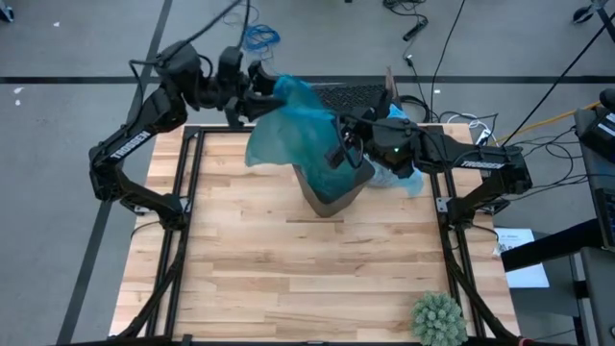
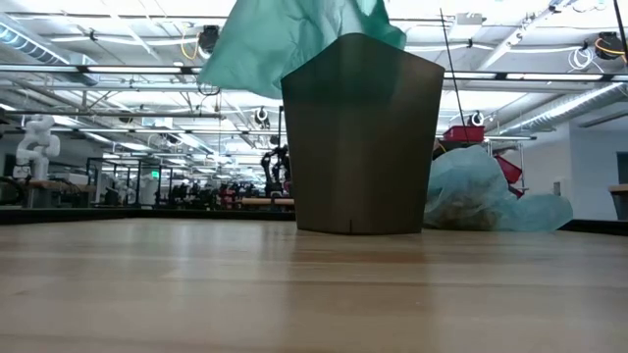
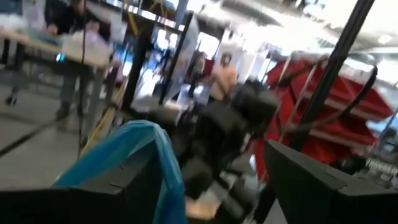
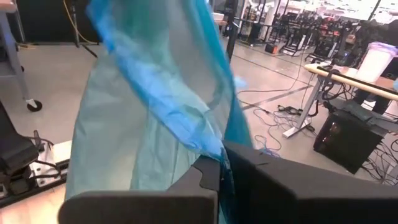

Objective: Place trash/remove bag and relplace
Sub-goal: Insert the dark blue trash bag into the trash bin

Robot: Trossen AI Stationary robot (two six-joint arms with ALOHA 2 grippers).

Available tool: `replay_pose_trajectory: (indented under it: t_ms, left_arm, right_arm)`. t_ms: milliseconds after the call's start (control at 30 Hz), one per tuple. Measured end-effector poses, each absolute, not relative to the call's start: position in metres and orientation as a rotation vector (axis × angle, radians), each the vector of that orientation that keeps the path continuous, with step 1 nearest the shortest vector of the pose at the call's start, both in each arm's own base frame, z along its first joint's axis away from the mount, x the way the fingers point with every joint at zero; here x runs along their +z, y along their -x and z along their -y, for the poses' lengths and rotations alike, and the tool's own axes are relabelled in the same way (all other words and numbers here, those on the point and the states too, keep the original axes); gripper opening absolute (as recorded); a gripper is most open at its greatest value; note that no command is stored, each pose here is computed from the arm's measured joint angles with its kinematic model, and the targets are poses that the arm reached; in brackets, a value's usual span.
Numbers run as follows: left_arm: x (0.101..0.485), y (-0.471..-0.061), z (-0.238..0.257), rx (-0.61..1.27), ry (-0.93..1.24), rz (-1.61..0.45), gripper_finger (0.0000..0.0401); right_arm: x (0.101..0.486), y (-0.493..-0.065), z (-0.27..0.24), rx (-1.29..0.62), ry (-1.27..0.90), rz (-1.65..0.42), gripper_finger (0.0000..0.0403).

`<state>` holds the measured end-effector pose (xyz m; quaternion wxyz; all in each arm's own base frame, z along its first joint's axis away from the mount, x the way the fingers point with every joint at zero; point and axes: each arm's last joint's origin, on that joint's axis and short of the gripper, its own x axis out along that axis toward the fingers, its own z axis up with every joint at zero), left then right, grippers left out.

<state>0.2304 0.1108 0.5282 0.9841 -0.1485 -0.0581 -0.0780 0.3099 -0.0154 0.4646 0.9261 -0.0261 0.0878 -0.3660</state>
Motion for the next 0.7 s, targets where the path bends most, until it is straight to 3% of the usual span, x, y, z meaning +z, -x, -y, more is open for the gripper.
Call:
replay_pose_trajectory:
  t_ms: [533,700]
  left_arm:
    - [0.501,-0.221,-0.108,-0.037,0.198,-0.149,0.0267]
    - [0.511,-0.21,-0.102,-0.034,0.167,-0.138,0.0267]
  right_arm:
    - [0.474,-0.299,0.017,-0.793,0.042,-0.141,0.0]
    - [0.479,-0.292,0.018,-0.8,0.038,-0.123,0.0]
